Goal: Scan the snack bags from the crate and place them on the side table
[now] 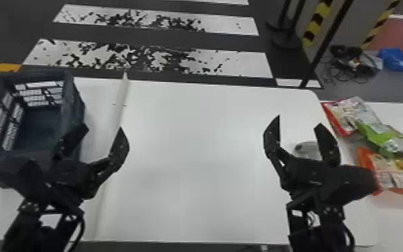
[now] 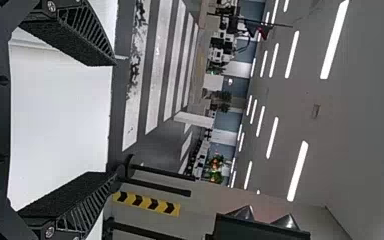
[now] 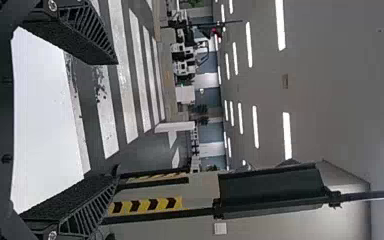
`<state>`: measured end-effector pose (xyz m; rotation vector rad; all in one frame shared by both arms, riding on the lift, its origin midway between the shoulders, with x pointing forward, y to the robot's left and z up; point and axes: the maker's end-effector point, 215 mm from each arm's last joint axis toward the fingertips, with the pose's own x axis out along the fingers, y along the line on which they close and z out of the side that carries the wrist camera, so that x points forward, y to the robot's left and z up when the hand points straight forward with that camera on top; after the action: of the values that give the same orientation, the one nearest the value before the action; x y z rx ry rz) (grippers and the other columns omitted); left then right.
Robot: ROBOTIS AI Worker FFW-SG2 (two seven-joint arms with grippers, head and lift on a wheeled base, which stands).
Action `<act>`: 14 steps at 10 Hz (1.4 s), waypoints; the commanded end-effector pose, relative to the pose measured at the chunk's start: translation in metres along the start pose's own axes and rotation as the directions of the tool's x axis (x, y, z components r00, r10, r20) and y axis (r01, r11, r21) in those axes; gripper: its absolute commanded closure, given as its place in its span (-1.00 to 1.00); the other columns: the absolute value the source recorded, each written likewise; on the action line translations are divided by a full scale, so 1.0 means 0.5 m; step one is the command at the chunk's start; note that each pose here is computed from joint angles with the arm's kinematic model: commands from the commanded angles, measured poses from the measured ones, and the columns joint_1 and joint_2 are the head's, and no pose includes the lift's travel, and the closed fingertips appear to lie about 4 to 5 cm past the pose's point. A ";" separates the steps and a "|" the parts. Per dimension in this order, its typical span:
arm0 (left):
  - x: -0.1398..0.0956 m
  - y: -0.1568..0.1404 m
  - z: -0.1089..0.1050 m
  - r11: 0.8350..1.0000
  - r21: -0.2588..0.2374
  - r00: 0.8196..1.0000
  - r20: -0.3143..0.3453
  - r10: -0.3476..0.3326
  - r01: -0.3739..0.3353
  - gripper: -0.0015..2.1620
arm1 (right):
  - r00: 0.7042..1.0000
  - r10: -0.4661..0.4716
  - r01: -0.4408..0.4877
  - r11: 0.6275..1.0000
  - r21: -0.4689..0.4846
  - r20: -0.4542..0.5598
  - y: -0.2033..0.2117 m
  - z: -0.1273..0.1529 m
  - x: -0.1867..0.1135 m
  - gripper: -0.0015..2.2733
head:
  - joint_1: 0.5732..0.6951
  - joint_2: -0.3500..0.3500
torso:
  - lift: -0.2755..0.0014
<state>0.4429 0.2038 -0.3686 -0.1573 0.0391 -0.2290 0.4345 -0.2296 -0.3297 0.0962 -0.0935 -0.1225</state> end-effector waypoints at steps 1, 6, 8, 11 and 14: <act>-0.001 -0.007 -0.002 1.000 0.003 1.000 -0.001 -0.002 0.002 -0.91 | 0.999 0.043 -0.043 0.999 -0.010 0.007 0.062 -0.021 -0.035 -0.94 | 1.00 -0.13 | 0.40; -0.017 -0.025 -0.017 1.000 0.010 1.000 -0.014 0.014 -0.014 -0.91 | 0.995 0.066 -0.068 0.998 -0.018 -0.079 0.089 -0.099 -0.100 -0.94 | 1.00 0.06 | 0.40; -0.022 -0.030 -0.008 1.000 0.011 1.000 -0.008 0.013 -0.013 -0.91 | 0.994 0.068 -0.070 0.997 -0.023 -0.084 0.089 -0.103 -0.103 -0.94 | 1.00 0.07 | 0.40; -0.030 -0.028 -0.012 1.000 0.010 1.000 -0.013 0.024 -0.023 -0.91 | 0.994 0.068 -0.070 0.997 -0.024 -0.086 0.088 -0.103 -0.105 -0.94 | 1.00 0.07 | 0.40; -0.030 -0.030 -0.012 1.000 0.012 1.000 -0.012 0.025 -0.025 -0.91 | 0.994 0.067 -0.070 0.997 -0.027 -0.090 0.087 -0.107 -0.105 -0.94 | 1.00 0.07 | 0.40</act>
<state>0.4246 0.1921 -0.3719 -0.1444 0.0524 -0.2055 0.3929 -0.1757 -0.3824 0.0678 -0.0069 -0.0518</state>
